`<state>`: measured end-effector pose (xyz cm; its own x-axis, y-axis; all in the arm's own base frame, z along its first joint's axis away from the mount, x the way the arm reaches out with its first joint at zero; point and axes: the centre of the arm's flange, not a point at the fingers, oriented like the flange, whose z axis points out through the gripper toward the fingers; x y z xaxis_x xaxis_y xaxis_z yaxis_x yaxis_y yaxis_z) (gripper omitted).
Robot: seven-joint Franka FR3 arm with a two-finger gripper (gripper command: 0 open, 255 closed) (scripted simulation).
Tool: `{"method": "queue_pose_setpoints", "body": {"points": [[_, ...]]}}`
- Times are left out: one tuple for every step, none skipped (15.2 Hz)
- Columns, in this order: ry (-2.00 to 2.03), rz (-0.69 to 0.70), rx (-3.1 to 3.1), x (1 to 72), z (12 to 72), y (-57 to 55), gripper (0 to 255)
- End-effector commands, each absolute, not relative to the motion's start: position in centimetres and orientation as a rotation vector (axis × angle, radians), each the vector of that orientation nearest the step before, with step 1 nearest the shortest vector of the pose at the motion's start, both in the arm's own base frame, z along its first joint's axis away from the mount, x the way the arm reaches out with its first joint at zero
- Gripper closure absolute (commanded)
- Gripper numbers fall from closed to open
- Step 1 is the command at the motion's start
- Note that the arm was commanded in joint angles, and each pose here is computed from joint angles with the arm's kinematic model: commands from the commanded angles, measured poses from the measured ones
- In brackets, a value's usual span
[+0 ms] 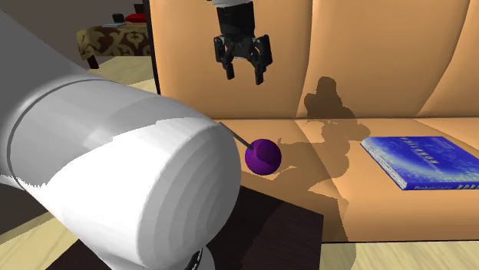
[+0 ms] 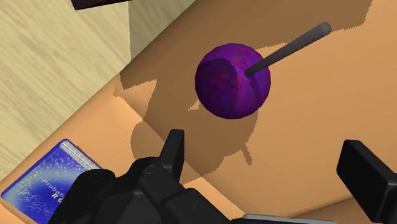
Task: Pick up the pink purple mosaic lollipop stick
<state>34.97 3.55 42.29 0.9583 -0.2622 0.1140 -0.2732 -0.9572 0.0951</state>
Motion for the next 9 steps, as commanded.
{"method": "queue_pose_setpoints", "body": {"points": [[-0.452,0.169,2.977,35.4,39.5,4.1,0],[-0.471,0.174,2.965,35.7,38.2,4.2,0],[-0.491,0.18,2.953,36.0,36.9,4.3,0],[-0.51,0.185,2.94,36.3,35.6,4.3,0],[-0.529,0.191,2.928,36.6,34.3,4.4,0],[-0.548,0.196,2.915,36.9,33.0,4.4,0],[-0.567,0.201,2.903,37.2,31.7,4.4,0],[-0.586,0.207,2.89,37.6,30.4,4.4,0],[-0.605,0.212,2.877,37.9,29.1,4.4,0]]}}
